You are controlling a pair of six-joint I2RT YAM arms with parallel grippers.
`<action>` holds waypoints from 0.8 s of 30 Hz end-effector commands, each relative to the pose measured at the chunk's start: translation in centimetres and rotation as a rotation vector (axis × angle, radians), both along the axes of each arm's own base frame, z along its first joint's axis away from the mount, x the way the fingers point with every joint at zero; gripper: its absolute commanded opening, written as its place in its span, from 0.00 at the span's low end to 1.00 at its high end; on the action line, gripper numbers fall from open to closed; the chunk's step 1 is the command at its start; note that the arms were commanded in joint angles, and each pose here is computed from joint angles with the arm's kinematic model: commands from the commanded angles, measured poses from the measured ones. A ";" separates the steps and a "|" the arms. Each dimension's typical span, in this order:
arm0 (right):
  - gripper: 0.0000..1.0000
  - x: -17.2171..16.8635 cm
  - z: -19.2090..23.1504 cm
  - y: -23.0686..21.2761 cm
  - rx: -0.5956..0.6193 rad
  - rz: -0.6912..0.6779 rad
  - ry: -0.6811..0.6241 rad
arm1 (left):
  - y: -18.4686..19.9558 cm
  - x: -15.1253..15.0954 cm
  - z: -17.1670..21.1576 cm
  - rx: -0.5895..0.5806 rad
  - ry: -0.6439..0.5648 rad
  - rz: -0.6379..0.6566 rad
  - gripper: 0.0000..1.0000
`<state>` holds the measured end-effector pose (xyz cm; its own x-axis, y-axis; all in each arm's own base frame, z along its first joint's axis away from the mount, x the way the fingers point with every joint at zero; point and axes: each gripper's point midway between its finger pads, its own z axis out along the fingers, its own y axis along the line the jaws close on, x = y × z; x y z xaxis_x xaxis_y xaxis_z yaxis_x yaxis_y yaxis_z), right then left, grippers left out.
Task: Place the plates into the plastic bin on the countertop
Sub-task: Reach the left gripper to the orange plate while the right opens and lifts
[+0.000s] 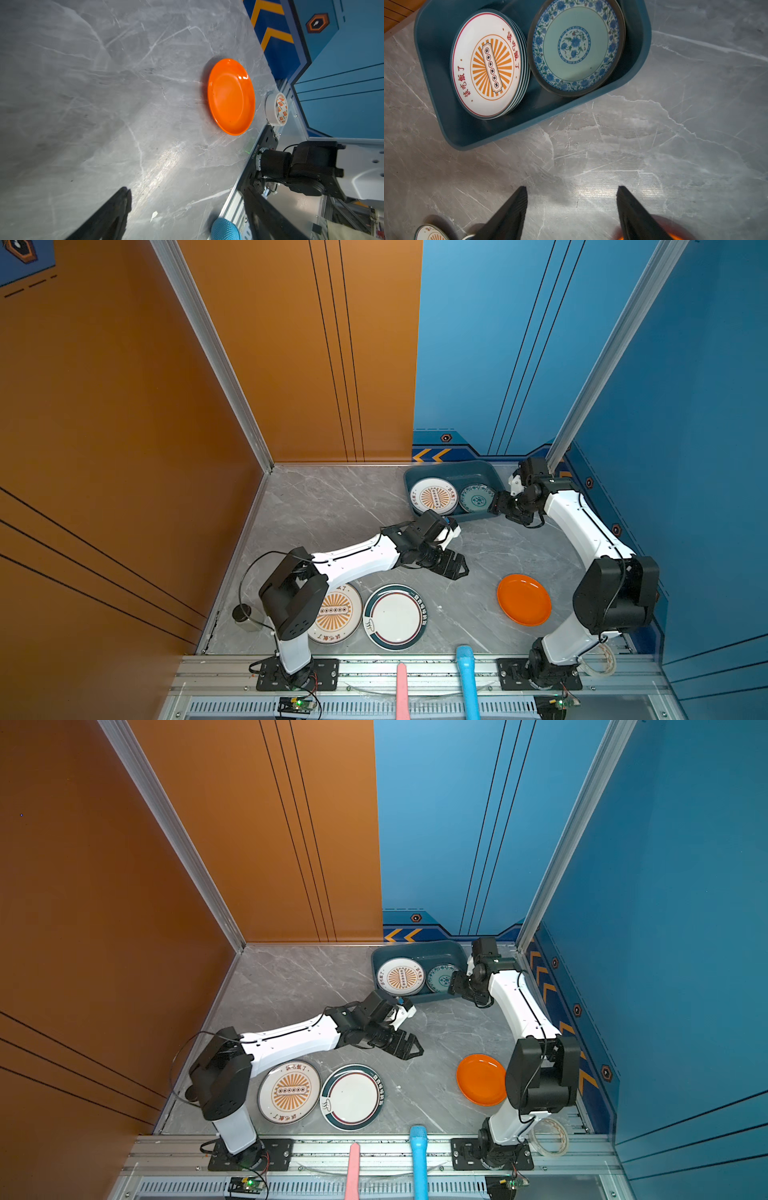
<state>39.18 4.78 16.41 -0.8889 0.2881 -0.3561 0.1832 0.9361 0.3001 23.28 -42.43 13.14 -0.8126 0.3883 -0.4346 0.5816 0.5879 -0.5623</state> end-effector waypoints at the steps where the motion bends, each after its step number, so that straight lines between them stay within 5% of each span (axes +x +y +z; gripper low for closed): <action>1: 0.70 0.0 0.0 0.0 0.023 0.009 -0.031 | -3.2 -1.3 -0.1 -0.024 -0.005 -0.041 0.87; 13: 0.70 -0.8 -0.4 -1.0 0.056 -0.022 -0.042 | -9.9 -1.7 -3.7 -0.072 0.060 -0.046 0.78; 24: 0.69 -1.2 -0.5 -2.2 0.080 -0.046 -0.052 | -12.4 -1.4 -7.7 0.000 0.115 -0.029 0.62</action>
